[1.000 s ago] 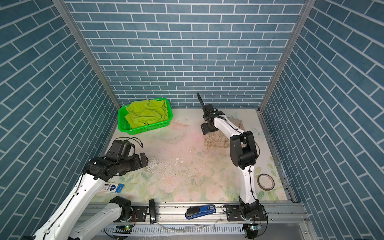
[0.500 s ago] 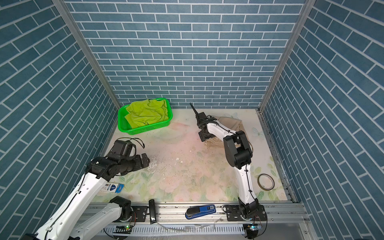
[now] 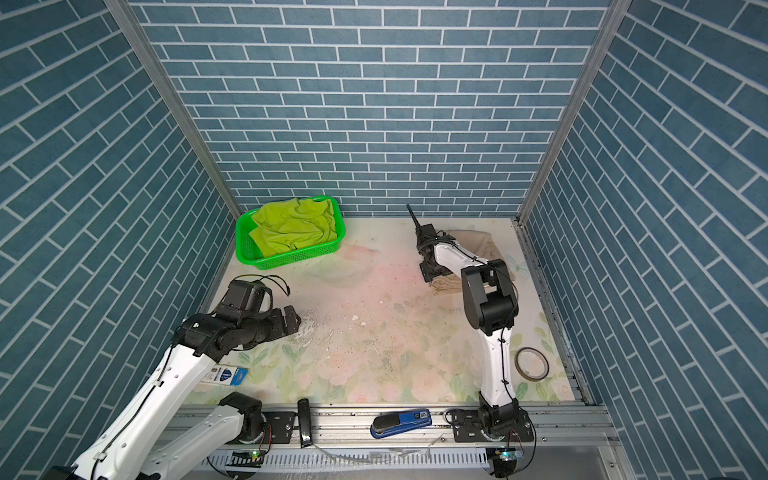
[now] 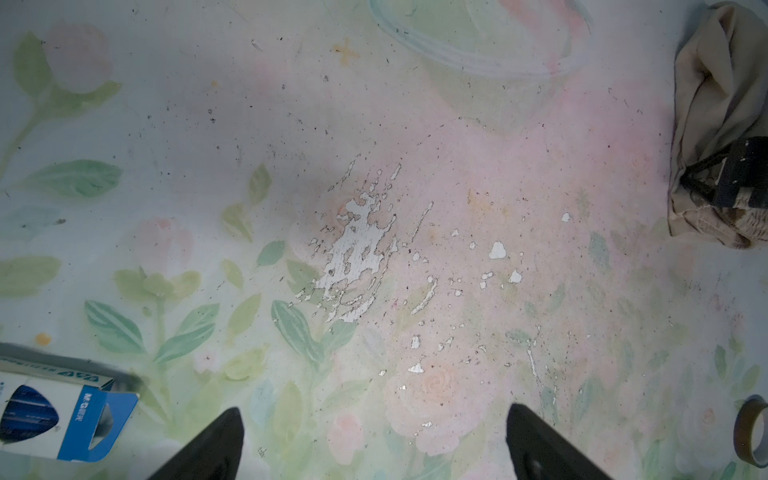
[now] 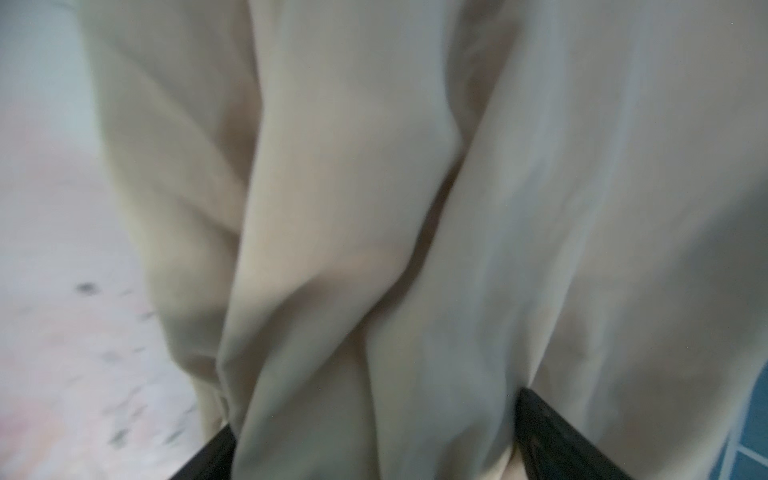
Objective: Fold and stack the shorts
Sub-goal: 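Lower the folded shorts onto the stack in the far corner with the right gripper, then release the shorts and raise the right gripper while the left moves toward the basket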
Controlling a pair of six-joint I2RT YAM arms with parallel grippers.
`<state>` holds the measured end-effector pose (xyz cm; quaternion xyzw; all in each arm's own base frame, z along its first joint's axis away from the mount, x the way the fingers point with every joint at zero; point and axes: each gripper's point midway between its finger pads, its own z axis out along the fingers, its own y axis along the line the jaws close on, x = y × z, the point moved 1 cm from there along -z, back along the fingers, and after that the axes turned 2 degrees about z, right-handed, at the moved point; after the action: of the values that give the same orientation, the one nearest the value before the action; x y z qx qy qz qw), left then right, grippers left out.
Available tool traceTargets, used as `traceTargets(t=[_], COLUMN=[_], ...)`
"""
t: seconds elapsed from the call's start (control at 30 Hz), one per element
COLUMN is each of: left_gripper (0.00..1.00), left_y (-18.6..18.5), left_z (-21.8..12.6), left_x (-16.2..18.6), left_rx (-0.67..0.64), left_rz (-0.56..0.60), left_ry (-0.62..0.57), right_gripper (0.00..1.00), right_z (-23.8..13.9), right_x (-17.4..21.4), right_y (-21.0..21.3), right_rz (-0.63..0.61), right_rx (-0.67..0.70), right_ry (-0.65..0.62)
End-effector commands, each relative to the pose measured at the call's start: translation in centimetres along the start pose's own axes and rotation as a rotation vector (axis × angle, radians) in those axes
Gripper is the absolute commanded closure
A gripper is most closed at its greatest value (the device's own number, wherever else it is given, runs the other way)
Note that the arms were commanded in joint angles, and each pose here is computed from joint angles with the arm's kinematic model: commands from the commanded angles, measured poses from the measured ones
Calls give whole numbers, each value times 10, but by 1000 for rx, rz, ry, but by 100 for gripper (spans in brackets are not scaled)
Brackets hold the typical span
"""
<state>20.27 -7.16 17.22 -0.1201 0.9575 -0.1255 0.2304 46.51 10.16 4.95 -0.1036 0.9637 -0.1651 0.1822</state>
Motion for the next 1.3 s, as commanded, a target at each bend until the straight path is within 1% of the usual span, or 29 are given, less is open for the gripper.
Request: traceTargets(t=[0.0,0.07,0.1,0.17,0.33,0.5,0.63,0.73,0.8,0.87,0.93,1.03,1.1,1.17,1.27], left_gripper=[0,0,0,0,0,0,0,0,0,0,0,0,0,0,0], left_y=[3,3,4,4,3,1,-1,-5,-14,-24,-33,-46,-45,-40,-33], left_z=[4,4,3,2,-1,-3,-12,-21,-30,-37,-41,-37,-30,-18,7], left_x=[1,1,0,-2,-9,-14,-30,-55,-80,-105,-131,-170,-198,-222,-255], left_rx=[-6,-9,-11,-15,-18,-19,-30,-63,-78,-88,-103,-154,-245,-308,-308], left_rz=[10,12,12,13,18,19,38,79,118,155,196,289,350,372,353], left_ry=[9,7,3,-2,-16,-23,-72,-119,-168,-216,-250,-291,-313,-318,-298], right_gripper=[9,9,9,9,8,8,6,4,3,3,3,3,2,3,3], right_z=[22,28,40,46,50,44,21,-8,-35,-75,-108,-162,-196,-220,-248], right_x=[5,-2,-1,-7,-32,-58,-79,-93,-100,-106,-103,-87,-69,-47,-10], right_y=[-42,-55,-59,-66,-69,-59,-50,-48,-49,-55,-54,-47,-35,-16,27], right_rz=[-1,18,23,37,44,77,106,124,152,192,213,224,204,164,58], right_rx=[64,52,48,36,12,-37,-106,-145,-187,-245,-323,-452,-544,-621,-720], right_ry=[42,25,42,36,2,-45,-118,-173,-231,-316,-382,-484,-540,-566,-594])
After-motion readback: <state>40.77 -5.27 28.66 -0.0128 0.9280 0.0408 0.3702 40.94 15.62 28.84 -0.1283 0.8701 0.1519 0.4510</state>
